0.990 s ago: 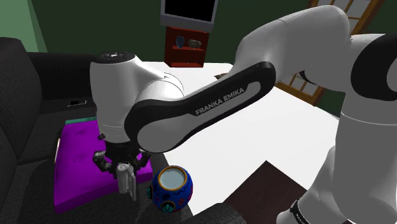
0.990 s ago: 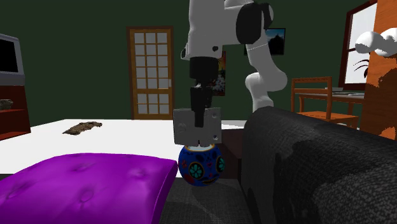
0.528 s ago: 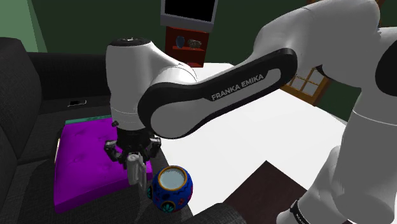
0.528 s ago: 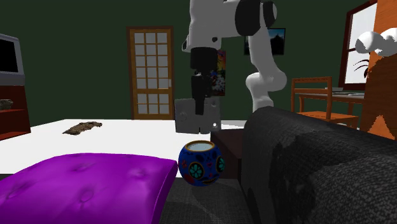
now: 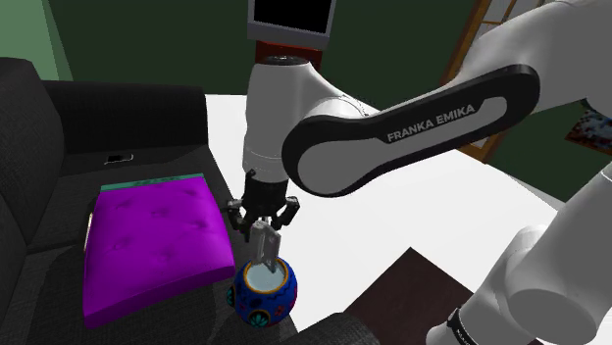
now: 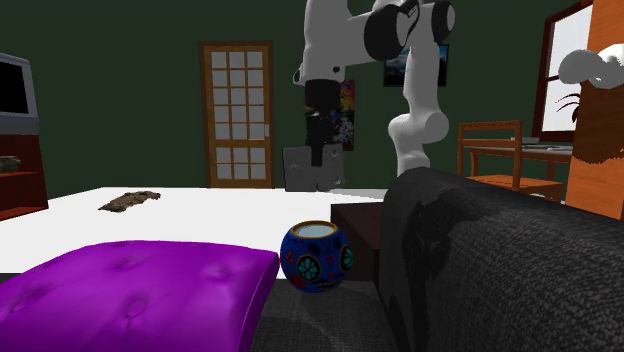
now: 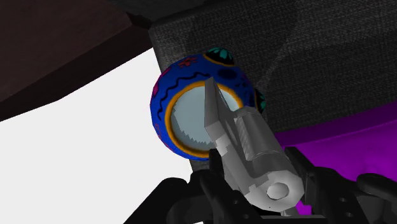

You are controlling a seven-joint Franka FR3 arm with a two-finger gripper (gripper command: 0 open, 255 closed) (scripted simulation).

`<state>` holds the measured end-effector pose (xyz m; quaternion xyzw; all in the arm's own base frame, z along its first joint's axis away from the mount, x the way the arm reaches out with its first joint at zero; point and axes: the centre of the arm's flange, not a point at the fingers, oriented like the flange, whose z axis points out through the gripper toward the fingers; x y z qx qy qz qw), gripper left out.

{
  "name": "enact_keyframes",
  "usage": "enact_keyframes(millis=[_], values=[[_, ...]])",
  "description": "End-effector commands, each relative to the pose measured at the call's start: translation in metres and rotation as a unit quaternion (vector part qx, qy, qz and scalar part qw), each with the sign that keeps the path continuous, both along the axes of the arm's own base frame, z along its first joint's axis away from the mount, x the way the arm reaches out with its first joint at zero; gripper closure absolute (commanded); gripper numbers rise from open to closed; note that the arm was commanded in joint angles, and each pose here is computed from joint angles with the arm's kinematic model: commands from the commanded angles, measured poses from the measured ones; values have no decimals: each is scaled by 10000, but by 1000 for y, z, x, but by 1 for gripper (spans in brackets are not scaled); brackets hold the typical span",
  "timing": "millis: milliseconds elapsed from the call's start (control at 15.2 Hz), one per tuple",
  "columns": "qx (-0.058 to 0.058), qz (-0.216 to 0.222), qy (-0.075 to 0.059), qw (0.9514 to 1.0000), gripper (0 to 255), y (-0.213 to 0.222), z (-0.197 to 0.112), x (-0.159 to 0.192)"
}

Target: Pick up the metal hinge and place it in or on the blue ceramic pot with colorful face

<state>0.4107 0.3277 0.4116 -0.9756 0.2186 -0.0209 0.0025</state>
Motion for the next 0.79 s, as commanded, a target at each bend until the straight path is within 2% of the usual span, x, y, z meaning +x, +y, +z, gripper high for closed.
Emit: enact_keyframes(millis=[0, 726], values=[[7, 4, -2, 10000, 255, -25, 5, -8], [7, 4, -2, 10000, 255, -25, -53, -8]])
